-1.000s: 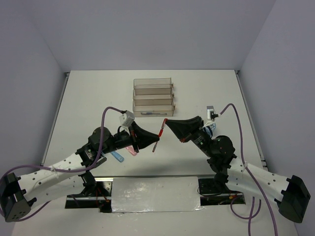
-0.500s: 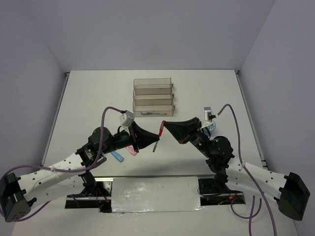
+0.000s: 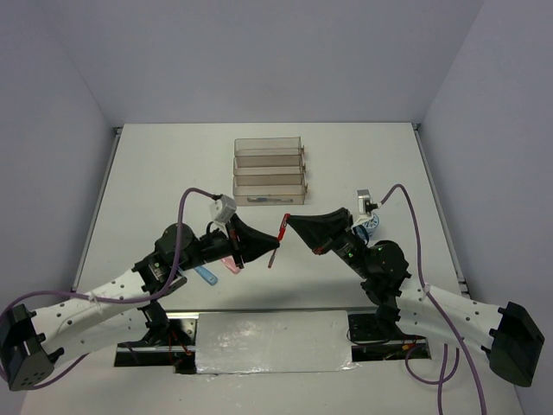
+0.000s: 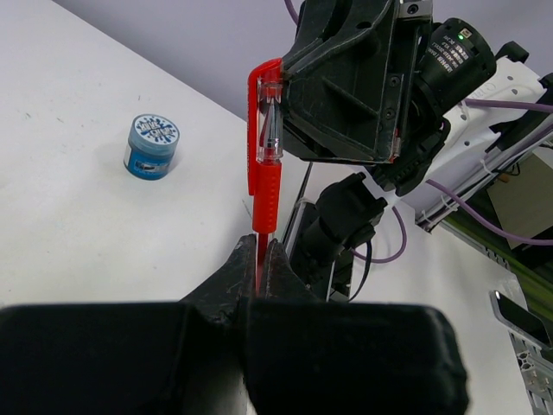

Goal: Sort the stationery into containers
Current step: Close the pen cap on the pen.

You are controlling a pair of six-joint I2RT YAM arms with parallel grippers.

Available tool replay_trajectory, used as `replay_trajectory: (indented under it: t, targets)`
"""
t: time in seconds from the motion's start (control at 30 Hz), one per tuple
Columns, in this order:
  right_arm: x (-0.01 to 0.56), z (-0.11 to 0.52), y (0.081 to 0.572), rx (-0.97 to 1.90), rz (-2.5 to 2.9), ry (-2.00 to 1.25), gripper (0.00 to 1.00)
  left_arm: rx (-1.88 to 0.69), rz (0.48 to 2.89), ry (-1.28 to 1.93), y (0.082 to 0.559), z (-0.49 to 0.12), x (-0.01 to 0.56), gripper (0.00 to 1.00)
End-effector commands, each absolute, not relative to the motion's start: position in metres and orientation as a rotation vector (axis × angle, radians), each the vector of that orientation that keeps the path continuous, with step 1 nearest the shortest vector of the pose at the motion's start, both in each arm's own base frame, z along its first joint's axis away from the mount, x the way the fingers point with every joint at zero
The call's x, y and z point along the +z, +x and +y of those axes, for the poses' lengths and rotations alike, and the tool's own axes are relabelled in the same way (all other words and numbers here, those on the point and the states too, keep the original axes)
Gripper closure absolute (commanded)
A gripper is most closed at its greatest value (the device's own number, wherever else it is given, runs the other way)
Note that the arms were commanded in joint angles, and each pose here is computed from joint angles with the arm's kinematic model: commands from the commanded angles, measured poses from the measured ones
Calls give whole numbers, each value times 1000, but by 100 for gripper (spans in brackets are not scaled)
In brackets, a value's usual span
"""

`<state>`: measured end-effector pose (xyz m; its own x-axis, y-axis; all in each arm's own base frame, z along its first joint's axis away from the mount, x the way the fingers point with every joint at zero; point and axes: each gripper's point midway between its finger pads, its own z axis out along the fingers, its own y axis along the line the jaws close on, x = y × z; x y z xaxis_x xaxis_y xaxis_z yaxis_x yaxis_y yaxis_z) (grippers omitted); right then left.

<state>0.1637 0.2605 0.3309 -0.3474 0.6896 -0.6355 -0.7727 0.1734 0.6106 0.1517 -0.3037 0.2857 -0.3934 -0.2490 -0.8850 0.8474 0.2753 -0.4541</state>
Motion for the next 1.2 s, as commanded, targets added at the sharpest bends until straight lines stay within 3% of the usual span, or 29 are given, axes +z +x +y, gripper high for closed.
replay_trajectory:
  t: [0.0,0.8,1.0,1.17]
  targets:
    - [323,271,148,1551,1210,-177,100,-1322,1332,516,158,-293,333,100]
    - [317,289,139,1558,1246,-251,100,-1293,1224,607,153,-297,358,100]
    - [338,280,136,1542,1195,-252,89,-1289,1271,624,153,-299,332,100]
    - [348,276,137,1515,1177,-255,87,-1275,1300,609,157,-299,319,100]
